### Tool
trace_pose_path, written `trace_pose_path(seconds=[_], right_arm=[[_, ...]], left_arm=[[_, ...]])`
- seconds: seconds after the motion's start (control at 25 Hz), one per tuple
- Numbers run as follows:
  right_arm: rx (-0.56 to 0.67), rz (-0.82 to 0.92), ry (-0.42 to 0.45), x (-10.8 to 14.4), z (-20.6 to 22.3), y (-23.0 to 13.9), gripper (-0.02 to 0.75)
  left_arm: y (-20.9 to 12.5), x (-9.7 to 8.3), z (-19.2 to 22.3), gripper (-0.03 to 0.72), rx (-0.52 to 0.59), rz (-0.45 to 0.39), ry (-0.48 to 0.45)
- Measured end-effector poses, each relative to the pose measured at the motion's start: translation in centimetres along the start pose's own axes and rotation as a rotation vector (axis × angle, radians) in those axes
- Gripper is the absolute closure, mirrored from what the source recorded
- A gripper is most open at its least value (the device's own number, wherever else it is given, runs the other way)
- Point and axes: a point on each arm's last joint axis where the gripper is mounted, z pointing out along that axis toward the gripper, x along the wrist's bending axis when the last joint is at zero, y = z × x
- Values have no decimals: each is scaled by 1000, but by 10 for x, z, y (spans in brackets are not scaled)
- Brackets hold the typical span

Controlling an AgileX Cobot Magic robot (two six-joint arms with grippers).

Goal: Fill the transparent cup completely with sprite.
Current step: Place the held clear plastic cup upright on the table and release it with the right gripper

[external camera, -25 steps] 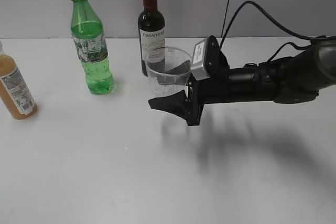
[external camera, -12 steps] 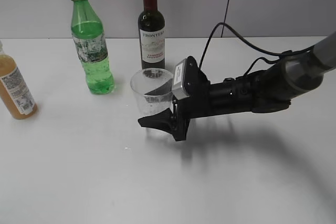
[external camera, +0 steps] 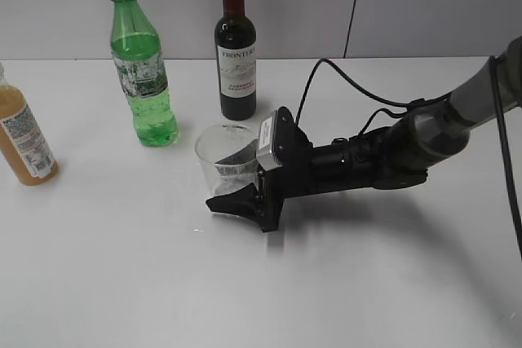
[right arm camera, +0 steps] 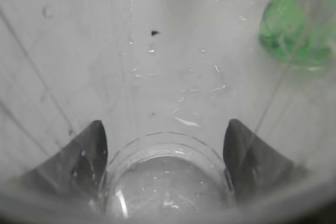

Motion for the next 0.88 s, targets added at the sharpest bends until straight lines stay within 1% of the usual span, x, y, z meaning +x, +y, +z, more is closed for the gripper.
trace_pose_path(seconds=[0.12, 0.2, 0.24, 0.32, 0.64, 0.88], right_arm=[[2, -1, 3, 1, 0, -2, 217], [-1, -3, 3, 1, 0, -2, 158], [-3, -4, 4, 1, 0, -2, 114], [-8, -3, 5, 1, 0, -1, 88], [15, 10, 15, 3, -12, -9, 76], [42, 15, -41, -7, -55, -8, 76]], left_arm=[[0, 0, 0, 460, 0, 0, 0], [0, 0, 0, 460, 0, 0, 0], [0, 0, 0, 460, 0, 0, 0], [0, 0, 0, 460, 0, 0, 0], [0, 0, 0, 460, 0, 0, 0], [0, 0, 0, 460, 0, 0, 0]])
